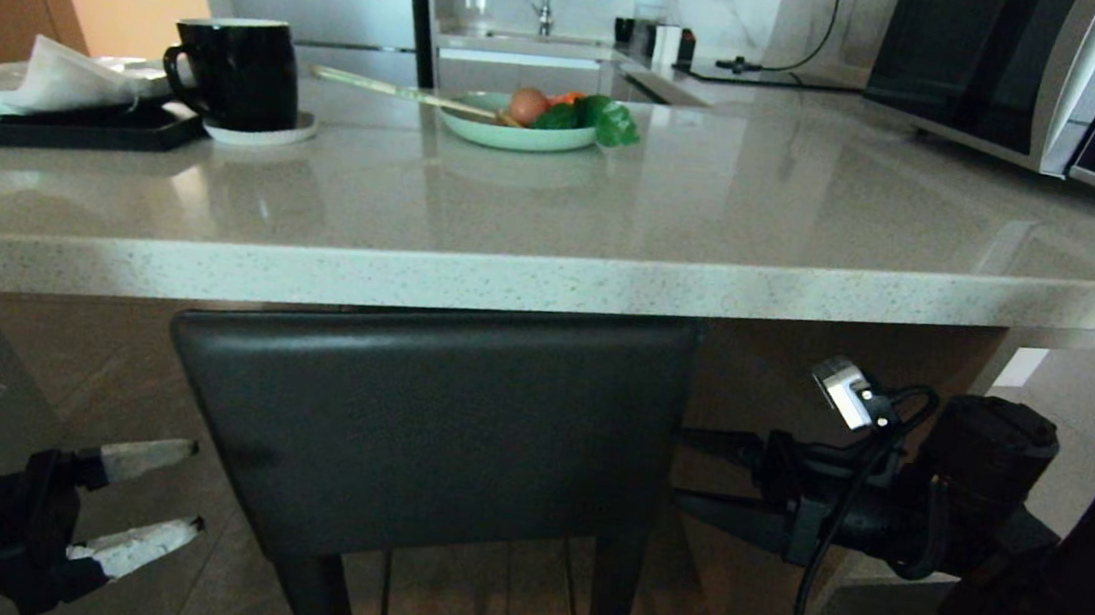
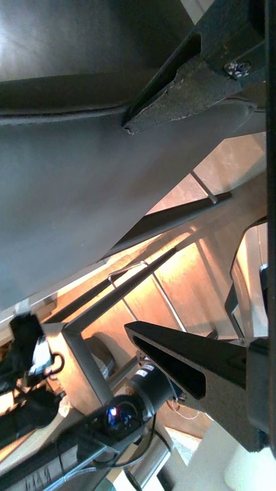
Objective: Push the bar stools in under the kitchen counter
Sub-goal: Pull the gray chair out from under the dining table
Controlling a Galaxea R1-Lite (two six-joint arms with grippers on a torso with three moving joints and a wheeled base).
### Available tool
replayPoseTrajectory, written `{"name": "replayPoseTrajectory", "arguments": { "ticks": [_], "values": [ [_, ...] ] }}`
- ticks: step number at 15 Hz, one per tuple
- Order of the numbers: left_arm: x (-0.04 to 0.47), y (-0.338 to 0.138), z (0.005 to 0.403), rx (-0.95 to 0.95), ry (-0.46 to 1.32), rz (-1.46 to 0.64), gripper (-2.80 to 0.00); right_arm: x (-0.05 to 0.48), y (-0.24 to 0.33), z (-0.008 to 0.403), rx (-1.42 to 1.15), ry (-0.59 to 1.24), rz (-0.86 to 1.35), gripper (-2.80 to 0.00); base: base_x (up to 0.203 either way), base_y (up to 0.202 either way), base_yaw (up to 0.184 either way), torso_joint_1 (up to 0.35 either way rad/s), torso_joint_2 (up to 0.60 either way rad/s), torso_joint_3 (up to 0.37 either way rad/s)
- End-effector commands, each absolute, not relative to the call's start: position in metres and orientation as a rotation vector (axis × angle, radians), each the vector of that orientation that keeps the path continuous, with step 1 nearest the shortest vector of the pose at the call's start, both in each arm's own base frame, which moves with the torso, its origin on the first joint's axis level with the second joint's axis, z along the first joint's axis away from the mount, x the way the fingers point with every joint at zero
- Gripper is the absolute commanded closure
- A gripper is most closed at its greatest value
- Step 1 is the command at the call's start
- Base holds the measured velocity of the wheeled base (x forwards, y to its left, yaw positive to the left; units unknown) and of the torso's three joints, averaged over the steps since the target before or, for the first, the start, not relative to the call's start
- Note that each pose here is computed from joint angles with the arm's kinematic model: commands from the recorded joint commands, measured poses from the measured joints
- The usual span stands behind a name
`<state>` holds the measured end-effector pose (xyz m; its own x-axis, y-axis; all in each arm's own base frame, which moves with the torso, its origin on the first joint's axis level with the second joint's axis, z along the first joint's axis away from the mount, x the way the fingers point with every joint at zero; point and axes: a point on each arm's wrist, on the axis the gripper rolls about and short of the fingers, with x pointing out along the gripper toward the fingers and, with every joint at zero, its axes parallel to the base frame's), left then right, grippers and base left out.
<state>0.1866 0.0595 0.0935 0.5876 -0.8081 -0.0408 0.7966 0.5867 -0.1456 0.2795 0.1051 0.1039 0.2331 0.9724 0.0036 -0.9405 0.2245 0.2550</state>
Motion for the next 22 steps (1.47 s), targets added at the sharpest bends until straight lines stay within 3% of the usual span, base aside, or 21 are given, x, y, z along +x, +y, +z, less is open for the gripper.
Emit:
{"name": "replayPoseTrajectory", "arguments": {
  "ticks": [1,10,22],
  "values": [
    [0.187,0.061,0.09,-0.136,0.119,-0.937,-2.8,0.272,0.094,0.11,0.211,0.156,1.327,-2.8,0.0,0.0,0.0,0.0,0.0,0.0],
    [0.196,0.071,0.123,-0.04,0.024,-0.892,-2.8,0.282,0.084,0.104,0.143,0.108,1.297,-2.8,0.0,0.0,0.0,0.0,0.0,0.0],
    [0.22,0.071,0.113,-0.06,0.042,-0.914,-2.8,0.342,0.094,0.099,0.122,0.02,1.251,-2.8,0.0,0.0,0.0,0.0,0.0,0.0]
  ]
}}
